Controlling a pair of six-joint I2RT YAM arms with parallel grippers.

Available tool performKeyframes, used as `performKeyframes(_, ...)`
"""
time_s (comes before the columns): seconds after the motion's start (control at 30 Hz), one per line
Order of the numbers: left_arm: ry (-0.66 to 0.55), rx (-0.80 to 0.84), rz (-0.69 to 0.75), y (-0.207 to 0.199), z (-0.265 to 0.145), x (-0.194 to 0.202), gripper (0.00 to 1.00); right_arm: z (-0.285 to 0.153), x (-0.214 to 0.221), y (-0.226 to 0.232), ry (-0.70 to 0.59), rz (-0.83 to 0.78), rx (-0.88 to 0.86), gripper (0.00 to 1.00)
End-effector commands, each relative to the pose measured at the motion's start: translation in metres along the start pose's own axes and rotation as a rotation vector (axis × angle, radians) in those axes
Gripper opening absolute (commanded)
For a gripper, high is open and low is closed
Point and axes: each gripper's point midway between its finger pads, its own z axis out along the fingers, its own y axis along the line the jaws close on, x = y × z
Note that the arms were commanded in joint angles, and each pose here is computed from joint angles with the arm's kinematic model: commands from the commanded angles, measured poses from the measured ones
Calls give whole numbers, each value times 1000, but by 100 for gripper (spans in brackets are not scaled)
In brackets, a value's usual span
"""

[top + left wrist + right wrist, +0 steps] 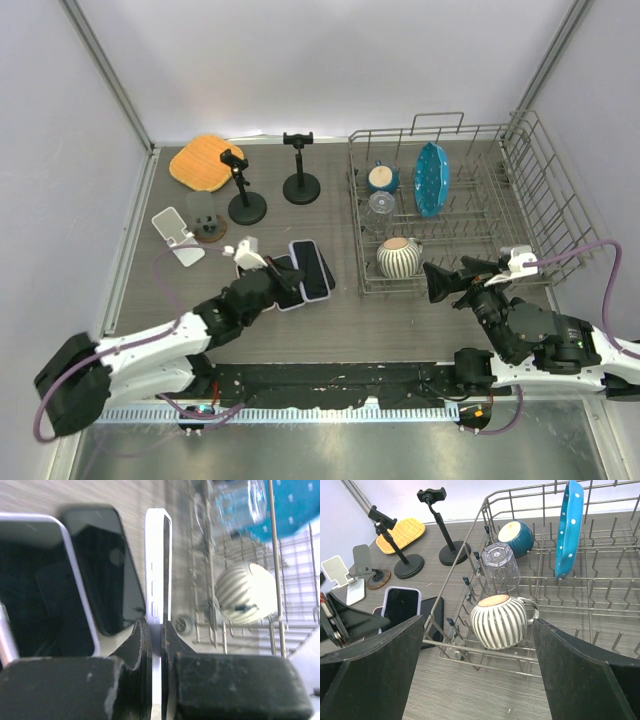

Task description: Remove the phone from the phone stand

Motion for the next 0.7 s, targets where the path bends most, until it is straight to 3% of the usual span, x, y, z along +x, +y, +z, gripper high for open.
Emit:
performKeyframes(0.0,-47,-126,95,23,-21,-55,0,-1,-3,0,-7,28,-2,94)
performKeyframes(0.17,-66,-361,193,72,-65,-105,0,-1,-2,3,-1,32,-16,93)
performKeyframes(0.37,-97,-615,239,126,-100,-133,0,-2,-2,5,3,39,-36,93)
performKeyframes(0.47,-105,-659,238,134,-101,-140,0,-3,-2,6,4,44,-47,93)
performKeyframes(0.67,6,-727,283,146,-92,-138,0,-5,-3,7,7,66,-68,91)
